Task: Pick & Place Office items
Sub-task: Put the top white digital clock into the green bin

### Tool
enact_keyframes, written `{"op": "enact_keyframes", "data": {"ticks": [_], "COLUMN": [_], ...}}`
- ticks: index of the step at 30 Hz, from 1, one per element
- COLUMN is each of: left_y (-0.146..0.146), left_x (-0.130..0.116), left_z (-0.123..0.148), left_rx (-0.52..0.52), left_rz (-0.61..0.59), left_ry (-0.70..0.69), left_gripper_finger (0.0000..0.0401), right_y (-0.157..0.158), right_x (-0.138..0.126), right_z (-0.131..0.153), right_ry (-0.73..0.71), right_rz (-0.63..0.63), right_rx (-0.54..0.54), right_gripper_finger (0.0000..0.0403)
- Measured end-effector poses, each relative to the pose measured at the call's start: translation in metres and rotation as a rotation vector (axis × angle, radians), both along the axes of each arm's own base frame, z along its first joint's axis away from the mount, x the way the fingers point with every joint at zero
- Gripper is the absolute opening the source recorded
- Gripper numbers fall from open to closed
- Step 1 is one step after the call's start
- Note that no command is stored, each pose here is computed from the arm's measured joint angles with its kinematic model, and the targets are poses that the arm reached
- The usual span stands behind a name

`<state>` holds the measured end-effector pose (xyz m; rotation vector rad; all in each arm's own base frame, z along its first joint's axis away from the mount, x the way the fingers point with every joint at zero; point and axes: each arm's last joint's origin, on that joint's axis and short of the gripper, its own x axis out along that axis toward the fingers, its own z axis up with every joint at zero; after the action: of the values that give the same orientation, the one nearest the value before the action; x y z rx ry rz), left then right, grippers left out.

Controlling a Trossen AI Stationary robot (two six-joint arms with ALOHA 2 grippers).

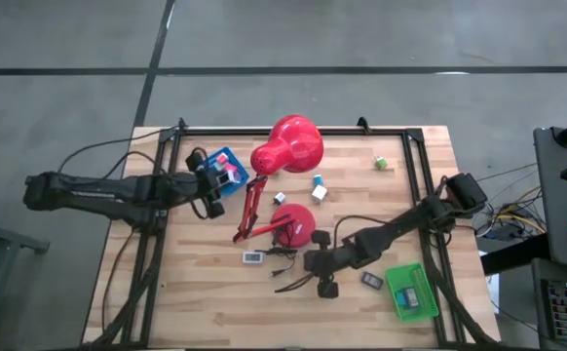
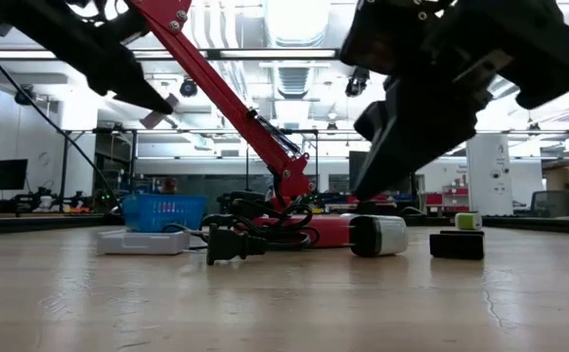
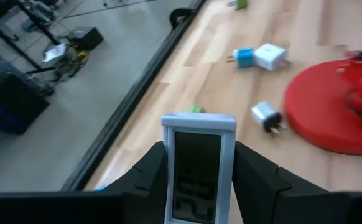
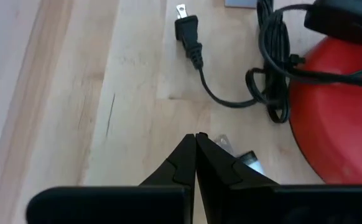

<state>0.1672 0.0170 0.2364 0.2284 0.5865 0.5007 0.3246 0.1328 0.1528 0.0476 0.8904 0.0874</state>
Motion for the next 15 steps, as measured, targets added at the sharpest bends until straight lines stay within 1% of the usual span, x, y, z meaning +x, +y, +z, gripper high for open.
{"op": "enact_keyframes", "data": {"ticks": [4, 7, 15], "left_y": [-0.015, -0.028, -0.058], "left_x": [-0.005, -0.007, -0.015], "left_z": [0.001, 0.003, 0.002], "left_rx": [-0.045, -0.051, -0.029], "left_rz": [-0.062, -0.119, -0.133], "left_ry": [-0.032, -0.055, -0.093], "left_gripper_finger": [0.0135, 0.0135, 0.0135], "right_y": [0.002, 0.008, 0.021], "right_x": [-0.003, -0.005, -0.01], "right_z": [-0.003, -0.002, -0.001], "right_ry": [-0.009, -0.022, -0.034], "right_rz": [0.013, 0.042, 0.103], "right_rx": [-0.001, -0.006, -0.023], "right_gripper_finger": [0.0008, 0.0008, 0.0008]}}
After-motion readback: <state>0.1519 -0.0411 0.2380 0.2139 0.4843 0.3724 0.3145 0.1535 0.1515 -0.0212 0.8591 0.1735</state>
